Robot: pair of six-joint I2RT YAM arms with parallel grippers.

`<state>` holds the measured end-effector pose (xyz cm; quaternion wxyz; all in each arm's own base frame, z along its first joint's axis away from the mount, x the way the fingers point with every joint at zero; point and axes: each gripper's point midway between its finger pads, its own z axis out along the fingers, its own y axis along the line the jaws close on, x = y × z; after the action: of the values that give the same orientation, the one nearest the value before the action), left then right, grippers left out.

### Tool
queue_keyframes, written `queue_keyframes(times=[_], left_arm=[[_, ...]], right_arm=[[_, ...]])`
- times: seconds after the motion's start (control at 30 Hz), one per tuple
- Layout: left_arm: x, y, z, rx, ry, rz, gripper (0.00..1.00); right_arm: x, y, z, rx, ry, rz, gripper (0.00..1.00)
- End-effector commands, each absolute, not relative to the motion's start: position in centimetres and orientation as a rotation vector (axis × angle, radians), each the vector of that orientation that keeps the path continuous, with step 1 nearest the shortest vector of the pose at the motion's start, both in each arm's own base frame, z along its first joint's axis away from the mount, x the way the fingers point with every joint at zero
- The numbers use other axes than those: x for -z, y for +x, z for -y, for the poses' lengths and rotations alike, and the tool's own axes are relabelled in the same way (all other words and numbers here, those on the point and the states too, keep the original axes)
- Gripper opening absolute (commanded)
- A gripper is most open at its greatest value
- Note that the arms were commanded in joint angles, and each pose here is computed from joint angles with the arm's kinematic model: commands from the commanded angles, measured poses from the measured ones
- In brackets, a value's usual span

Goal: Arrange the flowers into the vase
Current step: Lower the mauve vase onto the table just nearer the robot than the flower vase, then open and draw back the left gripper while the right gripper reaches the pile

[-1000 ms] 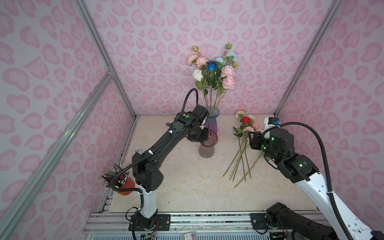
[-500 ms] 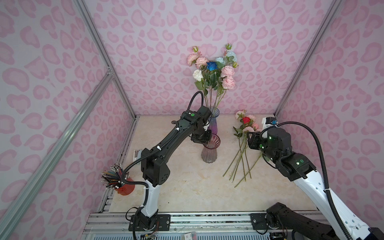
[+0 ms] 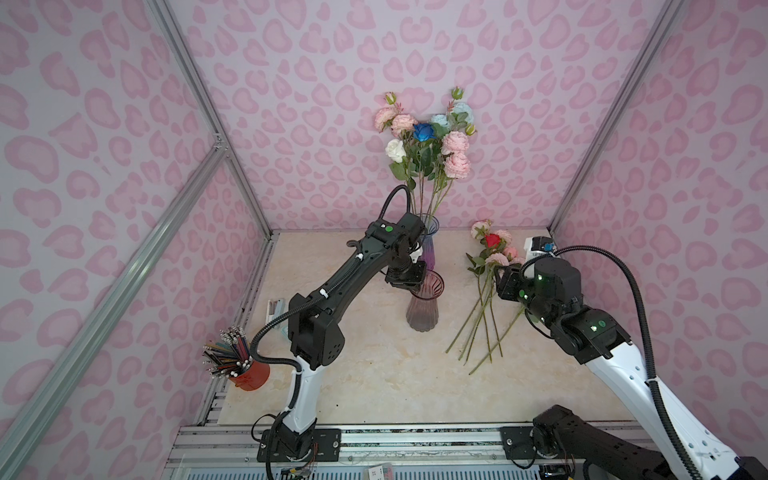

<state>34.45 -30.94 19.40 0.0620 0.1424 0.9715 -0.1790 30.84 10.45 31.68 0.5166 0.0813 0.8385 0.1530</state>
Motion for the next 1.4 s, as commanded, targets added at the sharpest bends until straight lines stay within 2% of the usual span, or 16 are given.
queue_keyframes(times=[0.0,0.37,0.43,0.57,0.77,0.87,1.03,1.1,1.17,1.23,1.37], left_arm=[[-19.7,34.5,30.7,0.526,0.444,-2.930,0.25],[-22.0,35.3,29.4,0.464,0.433,-2.854,0.35],[-24.2,35.6,28.5,0.451,0.417,-2.794,0.45],[-28.6,35.7,27.4,0.484,0.396,-2.665,0.56],[-34.2,34.9,25.0,0.448,0.395,-2.481,0.59],[-36.8,35.1,22.6,0.351,0.348,-2.298,0.59],[-39.8,34.4,20.3,0.439,0.201,-1.819,0.59],[-38.9,33.9,19.0,0.448,0.139,-1.679,0.69],[-38.2,33.8,18.1,0.437,0.095,-1.649,0.75],[-37.2,34.1,18.4,0.427,0.112,-1.697,0.76],[-35.2,34.4,19.2,0.428,0.133,-1.803,0.77]], right_arm=[[-32.0,30.8,-10.5,-0.383,0.198,-1.996,0.44],[-31.5,31.1,-10.7,-0.384,0.187,-2.012,0.44],[-31.4,31.0,-10.6,-0.373,0.184,-2.015,0.44],[-31.3,31.0,-10.5,-0.370,0.182,-2.020,0.44],[-30.6,31.2,-10.1,-0.320,0.168,-2.036,0.44],[-27.9,31.9,-9.1,-0.269,0.195,-2.068,0.43],[-20.9,34.0,-8.5,-0.293,0.297,-2.246,0.40],[-18.7,35.1,-8.8,-0.292,0.317,-2.302,0.37],[-17.0,36.3,-8.6,-0.280,0.341,-2.354,0.35],[-15.3,37.5,-8.3,-0.259,0.354,-2.408,0.35],[-11.9,39.6,-7.3,-0.178,0.387,-2.506,0.42]])
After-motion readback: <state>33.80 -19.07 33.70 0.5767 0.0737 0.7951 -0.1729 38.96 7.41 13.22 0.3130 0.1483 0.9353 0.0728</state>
